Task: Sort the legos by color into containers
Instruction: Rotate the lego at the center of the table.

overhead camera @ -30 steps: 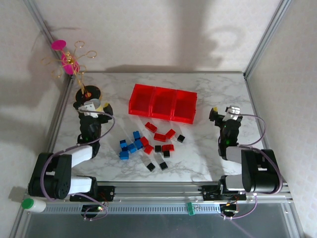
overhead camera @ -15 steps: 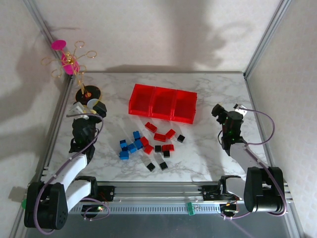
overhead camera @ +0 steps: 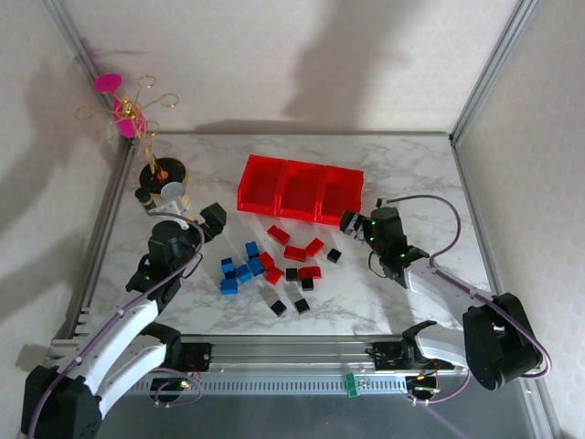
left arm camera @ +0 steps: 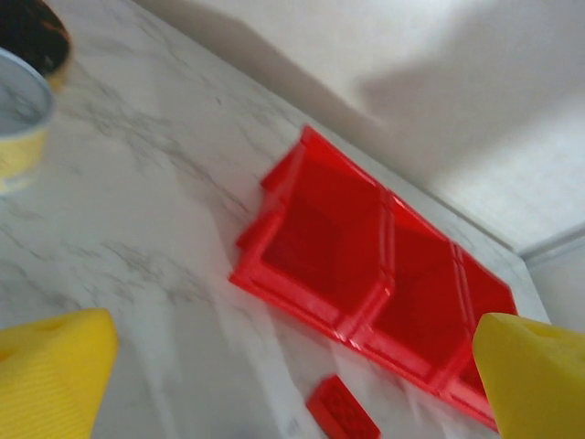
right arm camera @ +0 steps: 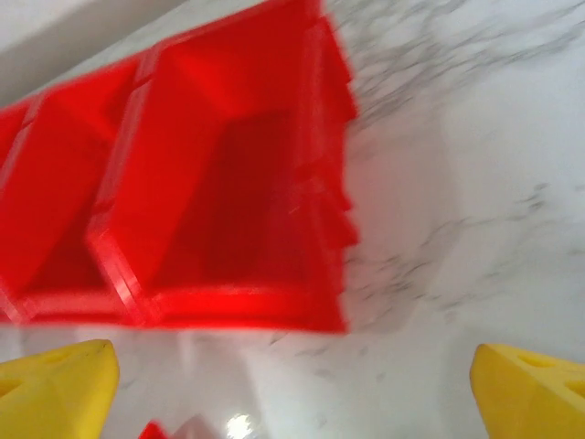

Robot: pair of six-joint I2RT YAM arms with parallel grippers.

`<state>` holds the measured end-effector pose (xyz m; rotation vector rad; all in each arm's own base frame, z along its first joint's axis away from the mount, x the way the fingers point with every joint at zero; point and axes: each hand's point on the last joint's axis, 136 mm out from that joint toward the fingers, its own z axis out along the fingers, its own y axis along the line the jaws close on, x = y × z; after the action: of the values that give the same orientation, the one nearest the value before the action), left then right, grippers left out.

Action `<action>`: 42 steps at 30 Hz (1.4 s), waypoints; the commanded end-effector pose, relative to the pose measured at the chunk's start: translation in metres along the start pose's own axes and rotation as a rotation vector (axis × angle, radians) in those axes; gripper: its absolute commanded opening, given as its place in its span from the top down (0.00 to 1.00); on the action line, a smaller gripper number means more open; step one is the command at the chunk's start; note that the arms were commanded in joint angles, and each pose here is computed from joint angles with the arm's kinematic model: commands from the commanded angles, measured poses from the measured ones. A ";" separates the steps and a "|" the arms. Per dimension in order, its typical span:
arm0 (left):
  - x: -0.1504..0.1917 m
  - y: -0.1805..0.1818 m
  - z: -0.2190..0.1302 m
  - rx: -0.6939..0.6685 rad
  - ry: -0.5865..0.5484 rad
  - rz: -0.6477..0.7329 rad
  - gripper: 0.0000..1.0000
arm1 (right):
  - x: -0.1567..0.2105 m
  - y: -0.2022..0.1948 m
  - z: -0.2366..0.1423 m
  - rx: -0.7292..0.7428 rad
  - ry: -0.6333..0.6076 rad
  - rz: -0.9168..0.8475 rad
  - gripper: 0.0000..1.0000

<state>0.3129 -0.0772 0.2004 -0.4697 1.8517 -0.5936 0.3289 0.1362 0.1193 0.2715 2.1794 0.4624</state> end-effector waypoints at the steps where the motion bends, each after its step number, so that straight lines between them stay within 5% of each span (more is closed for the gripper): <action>1: 0.027 -0.005 -0.007 -0.037 0.131 -0.016 0.01 | 0.017 0.020 -0.006 -0.014 0.058 -0.010 0.01; 14: 0.116 -0.052 -0.010 -0.130 0.484 0.171 0.00 | 0.096 0.082 -0.038 -0.109 0.244 -0.095 0.01; 42: 0.215 -0.052 0.046 -0.288 0.631 0.361 0.11 | 0.094 0.070 -0.066 -0.114 0.220 -0.020 0.01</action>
<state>0.2795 -0.2443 0.0558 -0.1220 2.5847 -0.2441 0.2255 0.2277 0.1230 0.1154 2.3507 0.6714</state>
